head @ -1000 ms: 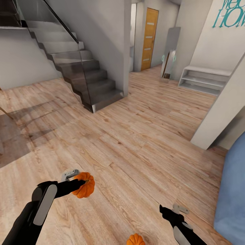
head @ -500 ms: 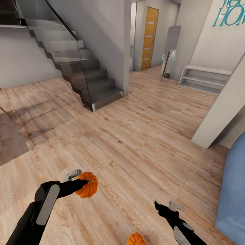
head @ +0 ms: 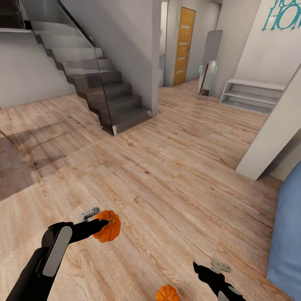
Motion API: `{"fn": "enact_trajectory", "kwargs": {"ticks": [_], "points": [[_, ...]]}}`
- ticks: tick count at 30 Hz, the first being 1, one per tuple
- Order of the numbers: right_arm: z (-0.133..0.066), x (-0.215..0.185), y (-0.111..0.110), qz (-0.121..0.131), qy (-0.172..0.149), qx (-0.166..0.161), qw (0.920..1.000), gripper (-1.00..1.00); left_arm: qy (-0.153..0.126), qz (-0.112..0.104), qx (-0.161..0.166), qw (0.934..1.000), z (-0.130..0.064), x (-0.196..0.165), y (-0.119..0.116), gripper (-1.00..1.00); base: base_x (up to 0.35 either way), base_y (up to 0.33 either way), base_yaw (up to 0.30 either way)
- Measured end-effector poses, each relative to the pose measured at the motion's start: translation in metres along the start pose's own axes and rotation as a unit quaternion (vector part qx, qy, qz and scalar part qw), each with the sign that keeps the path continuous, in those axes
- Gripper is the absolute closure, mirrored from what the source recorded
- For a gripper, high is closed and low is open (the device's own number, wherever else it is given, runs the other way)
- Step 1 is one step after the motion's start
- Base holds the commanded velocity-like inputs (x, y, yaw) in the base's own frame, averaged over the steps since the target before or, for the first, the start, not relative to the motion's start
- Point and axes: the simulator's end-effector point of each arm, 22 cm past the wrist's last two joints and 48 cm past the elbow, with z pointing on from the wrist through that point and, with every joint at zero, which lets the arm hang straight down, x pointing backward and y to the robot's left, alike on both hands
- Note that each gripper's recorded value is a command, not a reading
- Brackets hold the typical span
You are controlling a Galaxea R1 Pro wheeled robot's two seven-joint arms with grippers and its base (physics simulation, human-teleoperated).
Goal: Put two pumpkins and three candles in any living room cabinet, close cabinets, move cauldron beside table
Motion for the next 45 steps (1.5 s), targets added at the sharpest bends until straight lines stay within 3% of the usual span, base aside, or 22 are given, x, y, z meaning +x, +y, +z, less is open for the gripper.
{"fn": "enact_trajectory", "kwargs": {"ticks": [5, 19, 22, 26, 30, 35, 40, 45], "points": [[0.007, 0.008, 0.012, 0.001, 0.003, -0.034, 0.9994, -1.00, 0.000, 0.000, 0.000, 1.0000, 0.008, 0.005, 0.004, 1.00, 0.000, 0.000, 0.000], [0.028, 0.035, 0.015, -0.025, 0.017, -0.050, 0.9983, -1.00, 0.000, 0.001, 0.002, 1.0000, 0.031, 0.020, 0.013, 1.00, 0.000, 0.000, 0.000], [0.032, 0.041, 0.022, -0.024, 0.021, -0.069, 0.9971, -1.00, 0.000, -0.001, 0.005, 1.0000, 0.035, 0.023, 0.014, 1.00, 0.000, 0.000, 0.000], [0.037, 0.048, 0.029, -0.022, 0.023, -0.092, 0.9953, -1.00, 0.003, -0.022, 0.035, 0.9991, 0.039, 0.026, 0.010, 1.00, 0.000, 0.000, 0.000], [0.042, 0.053, 0.029, -0.023, 0.023, -0.097, 0.9948, -1.00, 0.000, -0.035, 0.050, 0.9981, 0.036, 0.019, 0.027, 1.00, 0.000, 0.000, 0.000], [0.050, 0.060, 0.027, -0.023, 0.023, -0.098, 0.9946, -1.00, 0.002, -0.071, 0.105, 0.9920, 0.030, 0.012, 0.026, 1.00, 0.000, 0.000, 0.000], [0.058, 0.067, 0.024, -0.023, 0.025, -0.101, 0.9943, -1.00, 0.001, -0.073, 0.107, 0.9915, 0.034, 0.014, 0.037, 1.00, 0.000, 0.000, 0.000], [0.063, 0.088, 0.028, -0.019, 0.058, -0.121, 0.9907, -1.00, 0.003, -0.076, 0.115, 0.9905, 0.043, 0.021, 0.036, 1.00, 0.000, 0.000, 0.000]]}}
